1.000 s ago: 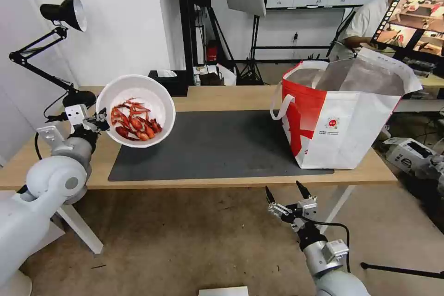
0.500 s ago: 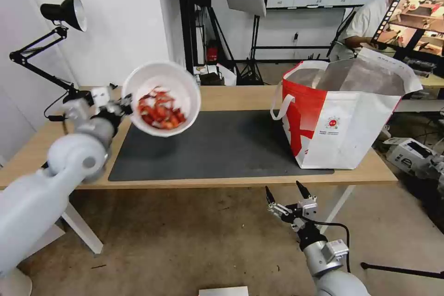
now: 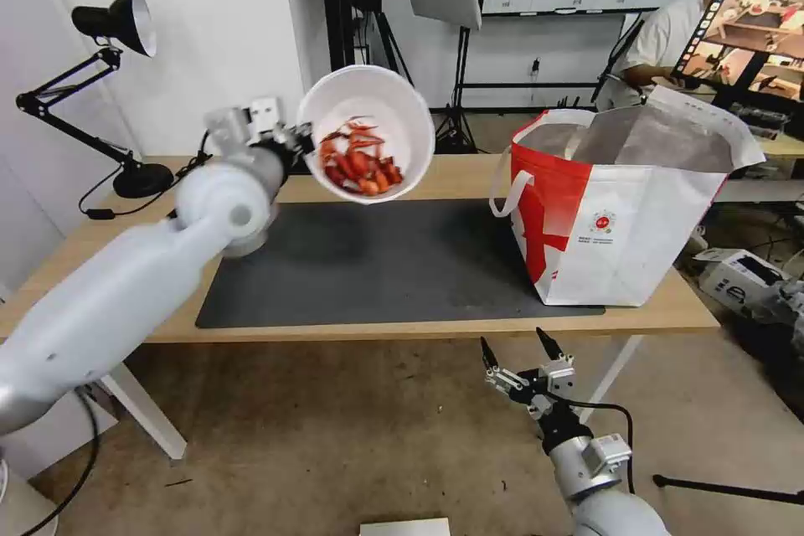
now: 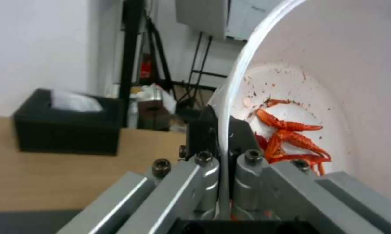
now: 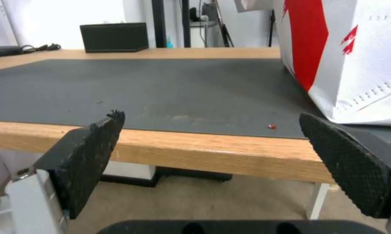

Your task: Pick up the trash from the table and place it into the takeout bag.

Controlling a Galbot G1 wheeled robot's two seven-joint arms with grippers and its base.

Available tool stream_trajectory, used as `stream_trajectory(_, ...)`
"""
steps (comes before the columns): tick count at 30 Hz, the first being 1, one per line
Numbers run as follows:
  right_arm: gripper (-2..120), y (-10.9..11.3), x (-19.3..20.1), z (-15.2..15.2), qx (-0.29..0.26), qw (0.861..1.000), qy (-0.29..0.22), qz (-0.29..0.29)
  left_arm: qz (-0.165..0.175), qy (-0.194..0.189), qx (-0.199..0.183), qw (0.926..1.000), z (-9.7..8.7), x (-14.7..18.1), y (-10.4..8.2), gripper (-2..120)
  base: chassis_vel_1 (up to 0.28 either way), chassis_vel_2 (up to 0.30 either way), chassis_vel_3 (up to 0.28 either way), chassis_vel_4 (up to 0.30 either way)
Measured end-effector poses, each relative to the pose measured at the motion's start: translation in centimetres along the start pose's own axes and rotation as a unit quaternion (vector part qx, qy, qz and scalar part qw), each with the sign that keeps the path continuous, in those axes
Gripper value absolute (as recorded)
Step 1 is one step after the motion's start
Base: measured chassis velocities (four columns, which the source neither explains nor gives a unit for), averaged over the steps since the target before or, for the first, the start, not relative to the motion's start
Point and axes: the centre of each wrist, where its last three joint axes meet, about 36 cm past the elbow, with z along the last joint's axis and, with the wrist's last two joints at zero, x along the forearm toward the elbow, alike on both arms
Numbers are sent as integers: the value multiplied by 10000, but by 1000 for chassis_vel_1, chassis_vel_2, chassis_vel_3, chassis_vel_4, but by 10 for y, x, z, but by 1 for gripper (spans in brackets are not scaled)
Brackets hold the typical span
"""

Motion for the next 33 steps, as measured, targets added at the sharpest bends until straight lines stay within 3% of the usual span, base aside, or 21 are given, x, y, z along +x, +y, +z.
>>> stream_trajectory(3, 100, 0, 0, 0, 0, 10000, 0, 0, 113, -18, 25, 9999, -4, -7, -15, 0, 0, 0, 0, 0)
stream_trajectory(4, 100, 0, 0, 0, 0, 10000, 0, 0, 229, -43, 45, 9997, -9, -17, -34, 0, 0, 0, 0, 0)
stream_trajectory(6, 100, 0, 0, 0, 0, 10000, 0, 0, 241, -48, 55, 9997, -10, -19, -39, 0, 0, 0, 0, 0)
stream_trajectory(9, 100, 0, 0, 0, 0, 10000, -1, 0, 282, -67, 154, 9995, -20, -39, -82, 0, 0, 0, 0, 0)
stream_trajectory(11, 100, 0, 0, 0, 0, 10000, -1, 0, 297, -65, 173, 9994, -22, -42, -89, 0, 0, 0, 0, 0)
stream_trajectory(13, 100, 0, 0, 0, 0, 10000, -1, 0, 332, -42, 188, 9993, -26, -54, -117, 0, 0, 0, 0, 0)
stream_trajectory(14, 100, 0, 0, 0, 0, 10000, -1, 0, 332, -42, 188, 9993, -26, -54, -117, 0, 0, 0, 0, 0)
stream_trajectory(17, 100, 0, 0, 0, 0, 10000, 0, 0, 331, 24, 257, 9991, -30, -71, -150, 0, 0, 0, 0, 0)
stream_trajectory(19, 100, 0, 0, 0, 0, 10000, -1, 0, 324, 46, 282, 9991, -31, -76, -159, 0, 0, 0, 0, 0)
stream_trajectory(21, 100, 0, 0, 0, 0, 10000, -1, 0, 291, 133, 336, 9989, -31, -86, -187, 0, 0, 0, 0, 0)
stream_trajectory(22, 100, 0, 0, 0, 0, 10000, -1, 0, 291, 133, 336, 9989, -31, -86, -187, 0, 0, 0, 0, 0)
stream_trajectory(25, 100, 0, 0, 0, 0, 10000, -1, -1, 358, 211, 347, 9985, -28, -94, -225, 0, 0, 0, 0, 0)
stream_trajectory(31, 100, 0, 0, 0, 0, 10000, -1, 0, 375, 187, 71, 9991, -11, -99, -258, 0, 0, 0, 0, 0)
stream_trajectory(33, 100, 0, 0, 0, 0, 10000, -1, 0, 375, 142, -5, 9992, -8, -99, -261, 0, 0, 0, 0, 0)
